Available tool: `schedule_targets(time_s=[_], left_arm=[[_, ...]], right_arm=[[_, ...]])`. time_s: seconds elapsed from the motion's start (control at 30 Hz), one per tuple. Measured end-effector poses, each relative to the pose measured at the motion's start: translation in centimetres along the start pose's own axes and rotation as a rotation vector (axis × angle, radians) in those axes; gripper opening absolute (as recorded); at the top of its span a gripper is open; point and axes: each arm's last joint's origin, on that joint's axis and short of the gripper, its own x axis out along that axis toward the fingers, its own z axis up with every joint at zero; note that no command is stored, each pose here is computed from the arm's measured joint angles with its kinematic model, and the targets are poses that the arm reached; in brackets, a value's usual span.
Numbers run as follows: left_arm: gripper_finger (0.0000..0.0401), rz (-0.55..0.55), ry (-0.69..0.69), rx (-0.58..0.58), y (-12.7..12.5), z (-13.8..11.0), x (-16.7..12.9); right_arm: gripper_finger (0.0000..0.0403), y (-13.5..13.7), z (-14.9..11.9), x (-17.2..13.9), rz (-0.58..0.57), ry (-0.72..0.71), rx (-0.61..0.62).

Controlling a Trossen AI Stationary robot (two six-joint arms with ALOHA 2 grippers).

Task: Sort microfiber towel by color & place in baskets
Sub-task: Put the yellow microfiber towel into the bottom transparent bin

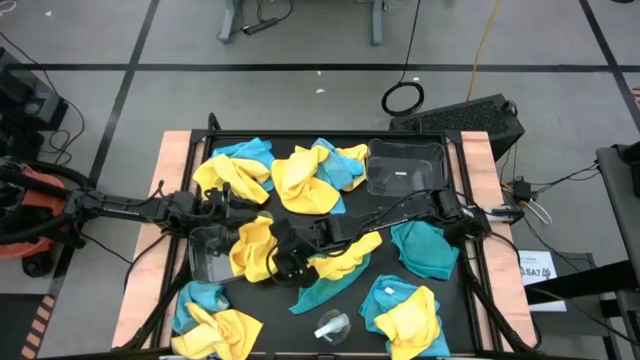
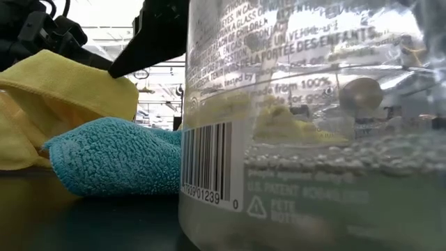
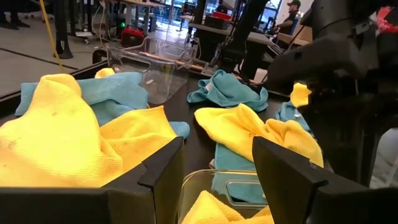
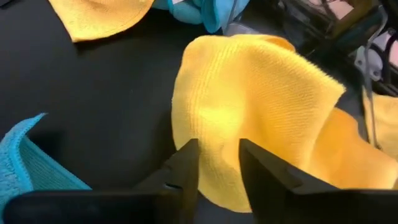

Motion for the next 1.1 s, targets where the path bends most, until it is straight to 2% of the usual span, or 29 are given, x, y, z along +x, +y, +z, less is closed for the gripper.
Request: schedule_targets(time_s=[0.1,0.27,0.53,0.87,1.1], left_arm=[[0.0196,0.0,0.0,0.0,0.0,0.0,0.0],[0.0196,0.0,0.0,-0.001,0.0,0.0,0.0],[0.0196,0.0,0.001,-0.001,0.0,0.0,0.0],[0.0196,0.0,-0.001,-0.001,0.0,0.0,0.0],[0.0196,0.0,-0.001,-0.001,0.0,0.0,0.0]], right_arm=[[0.0069,0.1,-0.5,0.8,0.007,0.015,0.002],[0.0056,0.1,-0.5,1.1,-0.01,0.015,-0.005],[0.0005,-0.2,0.2,-0.1,-0.04,-0.006,-0.021],[0.0008,-0.3,0.6,-0.6,-0.028,-0.004,-0.021],[0.0043,0.2,0.6,-0.6,0.069,-0.022,-0.024]])
